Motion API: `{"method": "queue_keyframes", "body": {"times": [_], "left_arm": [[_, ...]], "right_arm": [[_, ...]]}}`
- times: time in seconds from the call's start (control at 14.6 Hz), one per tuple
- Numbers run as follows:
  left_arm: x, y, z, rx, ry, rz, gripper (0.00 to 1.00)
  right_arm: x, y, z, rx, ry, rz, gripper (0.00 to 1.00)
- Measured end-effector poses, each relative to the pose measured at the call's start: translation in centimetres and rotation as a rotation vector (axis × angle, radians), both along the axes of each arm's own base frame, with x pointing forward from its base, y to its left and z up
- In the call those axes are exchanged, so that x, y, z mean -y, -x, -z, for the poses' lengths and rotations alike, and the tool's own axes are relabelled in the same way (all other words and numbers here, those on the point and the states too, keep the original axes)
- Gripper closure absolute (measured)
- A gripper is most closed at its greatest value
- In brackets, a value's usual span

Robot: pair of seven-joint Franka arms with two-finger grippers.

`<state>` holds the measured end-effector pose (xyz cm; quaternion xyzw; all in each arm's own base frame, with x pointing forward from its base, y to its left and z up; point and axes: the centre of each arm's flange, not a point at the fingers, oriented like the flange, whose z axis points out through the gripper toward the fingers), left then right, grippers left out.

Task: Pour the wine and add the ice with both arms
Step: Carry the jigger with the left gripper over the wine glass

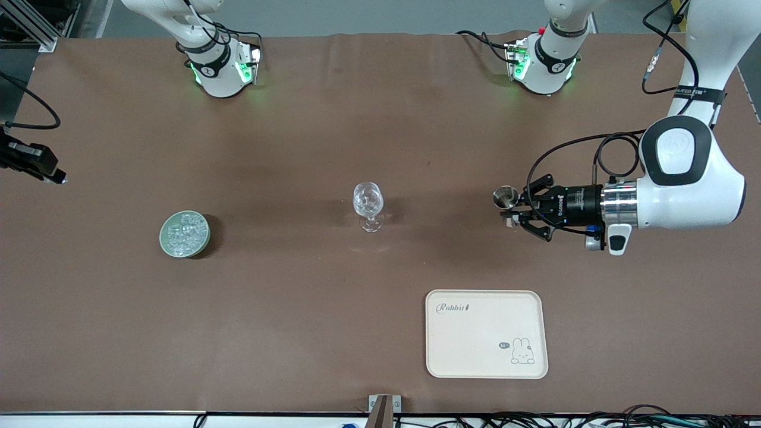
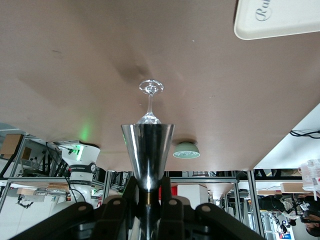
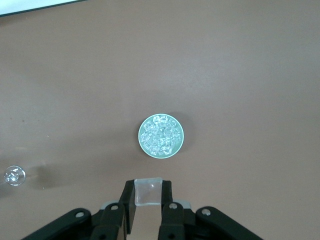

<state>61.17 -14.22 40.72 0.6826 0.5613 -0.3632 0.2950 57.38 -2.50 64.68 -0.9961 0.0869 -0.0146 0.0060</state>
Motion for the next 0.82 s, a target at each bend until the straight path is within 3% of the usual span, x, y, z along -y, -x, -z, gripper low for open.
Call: {"method": "queue_keyframes", "body": {"times": [0.48, 0.69, 0.82], "left_arm": [[-0.5, -0.1, -0.2, -0.007, 0.008, -0.015, 0.78], [-2.4, 1.0, 0.3, -0.008, 0.074, 0.106, 0.78], [-4.1, 0.9, 0.8, -0.001, 0.108, 0.117, 0.78]], "right_arm": [[0.0, 0.0, 0.0, 0.000, 0.000, 0.000, 0.76], [0.0, 0.0, 0.0, 0.000, 0.000, 0.000, 0.76], [0.0, 0.0, 0.0, 0.000, 0.000, 0.000, 0.76]]}}
